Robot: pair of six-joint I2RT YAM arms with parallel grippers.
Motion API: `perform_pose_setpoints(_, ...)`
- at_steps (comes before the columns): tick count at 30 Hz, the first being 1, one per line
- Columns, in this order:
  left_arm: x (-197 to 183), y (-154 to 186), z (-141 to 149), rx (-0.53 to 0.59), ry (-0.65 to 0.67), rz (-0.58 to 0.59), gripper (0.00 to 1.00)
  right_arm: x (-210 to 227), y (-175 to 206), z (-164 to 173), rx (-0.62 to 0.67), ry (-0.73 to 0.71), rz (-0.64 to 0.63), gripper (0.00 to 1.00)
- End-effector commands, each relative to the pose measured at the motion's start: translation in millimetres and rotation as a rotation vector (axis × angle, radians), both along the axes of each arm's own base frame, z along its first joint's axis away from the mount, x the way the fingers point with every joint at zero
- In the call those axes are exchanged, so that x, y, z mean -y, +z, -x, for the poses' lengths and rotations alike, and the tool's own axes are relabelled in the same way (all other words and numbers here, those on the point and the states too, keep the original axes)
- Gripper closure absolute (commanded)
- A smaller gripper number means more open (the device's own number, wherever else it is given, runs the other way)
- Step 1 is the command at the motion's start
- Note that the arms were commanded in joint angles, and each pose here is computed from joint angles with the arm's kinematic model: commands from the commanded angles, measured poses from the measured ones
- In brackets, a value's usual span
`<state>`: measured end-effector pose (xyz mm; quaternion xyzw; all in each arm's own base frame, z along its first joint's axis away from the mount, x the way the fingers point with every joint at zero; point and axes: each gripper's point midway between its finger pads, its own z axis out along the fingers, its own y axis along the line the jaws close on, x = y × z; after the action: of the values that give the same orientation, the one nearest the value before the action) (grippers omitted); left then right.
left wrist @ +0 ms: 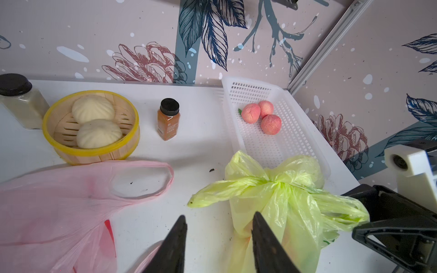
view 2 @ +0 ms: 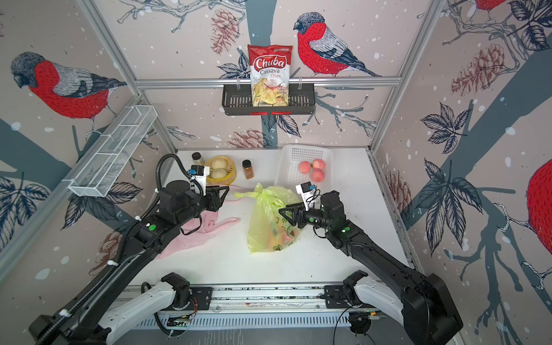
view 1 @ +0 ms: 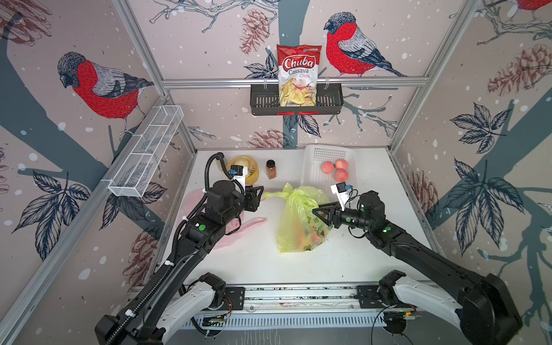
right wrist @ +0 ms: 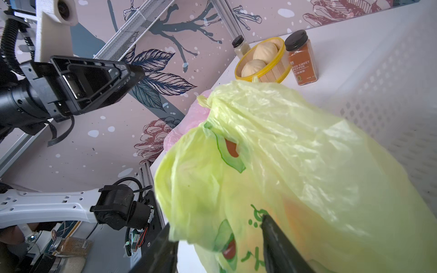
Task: Place the peach into a plastic bag & tie a knot
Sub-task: Tie the plastic bag at the center of the board.
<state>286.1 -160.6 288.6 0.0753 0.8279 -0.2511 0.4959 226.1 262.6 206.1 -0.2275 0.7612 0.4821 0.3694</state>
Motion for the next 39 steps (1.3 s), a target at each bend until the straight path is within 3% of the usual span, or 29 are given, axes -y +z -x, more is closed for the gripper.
perform_pose_setpoints(1,24.4,-7.3,9.6,-0.073,-0.093,0.033,0.58,-8.4,9.0,2.1,0.054,0.042,-0.007,0.40)
perform_pose_setpoints(5,70.2,-6.7,21.8,-0.095,-0.228,0.122,0.55,-16.5,2.7,9.6,0.055,0.065,0.041,0.35)
perform_pose_setpoints(7,88.1,-5.7,26.4,-0.106,-0.277,0.157,0.55,-16.0,-0.6,7.6,0.064,0.036,0.069,0.37)
perform_pose_setpoints(12,108.5,6.5,27.7,-0.128,-0.318,0.266,0.56,-13.4,1.0,2.3,0.095,-0.011,0.090,0.76)
perform_pose_setpoints(21,138.6,1.7,30.3,-0.259,-0.386,0.369,0.60,-33.6,25.0,2.6,0.152,0.033,0.035,1.00)
perform_pose_setpoints(26,128.7,-1.1,29.7,-0.148,-0.358,0.205,0.59,-50.3,32.5,5.7,0.162,0.085,0.015,1.00)
perform_pose_setpoints(28,115.0,-0.7,28.5,-0.123,-0.306,0.159,0.55,-55.5,36.4,6.6,0.170,0.103,0.008,1.00)
perform_pose_setpoints(31,113.1,13.4,41.8,-0.075,-0.359,0.190,0.40,-62.4,40.8,6.4,0.176,0.126,-0.003,1.00)
perform_pose_setpoints(35,111.8,9.9,46.7,-0.103,-0.365,0.189,0.34,-72.2,39.4,3.4,0.167,0.150,-0.002,1.00)
perform_pose_setpoints(39,105.2,-12.5,36.0,-0.159,-0.295,0.107,0.33,-81.7,36.8,3.1,0.159,0.172,0.000,1.00)
